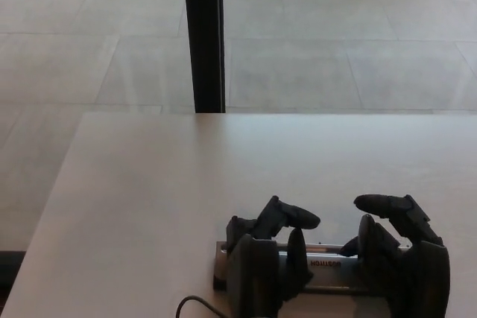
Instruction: A hole pucnch is kept on the middle on the desk infront of the robot and the robot uses both its hands as fists to press on it and use it
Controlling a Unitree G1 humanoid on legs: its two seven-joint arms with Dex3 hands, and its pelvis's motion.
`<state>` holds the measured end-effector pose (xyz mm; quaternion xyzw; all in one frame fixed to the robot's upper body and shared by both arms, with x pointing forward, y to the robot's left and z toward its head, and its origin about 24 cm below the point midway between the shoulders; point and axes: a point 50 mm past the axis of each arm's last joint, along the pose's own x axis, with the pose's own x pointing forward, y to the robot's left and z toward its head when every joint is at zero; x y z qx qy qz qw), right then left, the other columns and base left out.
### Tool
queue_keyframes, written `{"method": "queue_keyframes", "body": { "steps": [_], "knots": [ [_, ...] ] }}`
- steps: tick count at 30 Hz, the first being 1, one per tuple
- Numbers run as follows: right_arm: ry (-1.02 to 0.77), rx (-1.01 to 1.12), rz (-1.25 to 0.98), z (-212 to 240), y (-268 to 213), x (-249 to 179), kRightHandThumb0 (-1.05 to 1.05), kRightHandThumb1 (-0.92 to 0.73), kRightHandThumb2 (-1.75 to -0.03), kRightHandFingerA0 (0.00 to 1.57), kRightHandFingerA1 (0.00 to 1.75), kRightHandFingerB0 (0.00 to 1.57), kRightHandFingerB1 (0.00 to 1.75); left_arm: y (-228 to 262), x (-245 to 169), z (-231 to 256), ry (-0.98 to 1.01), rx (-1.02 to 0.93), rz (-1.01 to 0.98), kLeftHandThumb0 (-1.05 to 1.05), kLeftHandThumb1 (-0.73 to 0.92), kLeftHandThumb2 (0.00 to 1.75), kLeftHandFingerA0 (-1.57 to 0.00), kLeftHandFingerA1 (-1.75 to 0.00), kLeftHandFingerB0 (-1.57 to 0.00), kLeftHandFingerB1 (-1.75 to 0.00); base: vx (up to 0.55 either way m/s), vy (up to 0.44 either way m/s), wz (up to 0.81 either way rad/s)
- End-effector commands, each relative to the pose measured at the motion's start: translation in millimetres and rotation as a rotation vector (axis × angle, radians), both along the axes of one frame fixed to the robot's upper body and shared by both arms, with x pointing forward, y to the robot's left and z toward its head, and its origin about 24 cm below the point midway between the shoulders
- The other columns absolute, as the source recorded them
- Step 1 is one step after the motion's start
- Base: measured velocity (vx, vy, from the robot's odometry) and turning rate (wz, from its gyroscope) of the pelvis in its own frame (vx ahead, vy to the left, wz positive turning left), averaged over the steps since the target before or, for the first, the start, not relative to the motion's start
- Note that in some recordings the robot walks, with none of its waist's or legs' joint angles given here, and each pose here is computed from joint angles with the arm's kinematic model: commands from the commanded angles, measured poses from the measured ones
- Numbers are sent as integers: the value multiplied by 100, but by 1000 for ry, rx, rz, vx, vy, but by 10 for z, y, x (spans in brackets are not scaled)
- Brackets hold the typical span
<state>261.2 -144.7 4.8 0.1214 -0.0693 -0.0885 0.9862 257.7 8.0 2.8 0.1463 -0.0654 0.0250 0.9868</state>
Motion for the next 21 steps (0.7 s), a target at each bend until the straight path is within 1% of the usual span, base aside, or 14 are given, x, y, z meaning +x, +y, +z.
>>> {"method": "queue_keyframes", "body": {
  "steps": [1,3,4,5,7,12,13,15,16,17,18,19,20,21],
  "knots": [
    [318,232,-248,-664,8,-383,-41,-68,-68,88,169,80,148,-268,-336,-251,3,145,62,-23,78,90,-82,-175,-56,-151,0,0,0],
    [308,175,-245,-651,4,-384,-44,-69,-69,91,170,85,151,-264,-332,-256,5,140,64,-25,80,88,-81,-175,-54,-154,0,0,0],
    [246,5,-211,-602,-18,-395,-38,-71,-73,96,175,86,162,-256,-326,-254,-2,147,72,-23,80,89,-81,-175,-54,-154,0,0,0],
    [255,-1,-220,-605,-22,-387,-44,-65,-74,95,175,82,171,-254,-325,-248,0,132,80,-23,79,89,-82,-175,-55,-153,0,0,0],
    [216,-100,-212,-571,-71,-385,-48,-62,-76,94,175,83,164,-270,-331,-230,-1,113,98,-20,78,89,-80,-175,-56,-156,0,0,0],
    [148,-96,-191,-503,-48,-351,-51,-64,-76,92,172,83,161,-284,-351,-201,-14,58,120,-26,82,88,-79,-175,-57,-154,0,0,0],
    [133,-139,-179,-467,-45,-323,-51,-67,-76,90,170,81,157,-282,-342,-179,-20,32,114,-24,82,86,-80,-175,-58,-150,0,0,0],
    [131,-140,-170,-450,-40,-306,-51,-69,-75,88,172,78,157,-272,-329,-164,-19,7,115,-26,81,87,-81,-175,-58,-151,0,0,0],
    [119,-180,-161,-406,-39,-276,-46,-70,-79,86,175,70,165,-252,-302,-143,-15,-22,118,-27,80,88,-83,-175,-59,-153,0,0,0],
    [113,-169,-160,-391,-36,-262,-46,-70,-79,86,175,70,165,-242,-289,-136,-13,-28,119,-27,80,88,-83,-175,-59,-153,0,0,0],
    [98,-183,-154,-349,-30,-235,-43,-70,-82,88,175,69,168,-215,-268,-118,-10,-51,127,-27,83,83,-83,-175,-63,-141,0,0,0],
    [84,-201,-146,-310,-32,-210,-41,-69,-86,90,175,70,169,-190,-245,-97,-19,-64,135,-27,80,89,-86,-175,-57,-150,0,0,0],
    [67,-203,-120,-233,-29,-163,-42,-70,-88,97,175,70,169,-149,-186,-58,-3,-109,139,-28,80,91,-83,-175,-54,-158,0,0,0],
    [64,-204,-111,-209,-33,-160,-42,-70,-88,97,175,70,169,-138,-174,-51,8,-128,137,-28,80,91,-83,-175,-54,-158,0,0,0]
  ]
}}
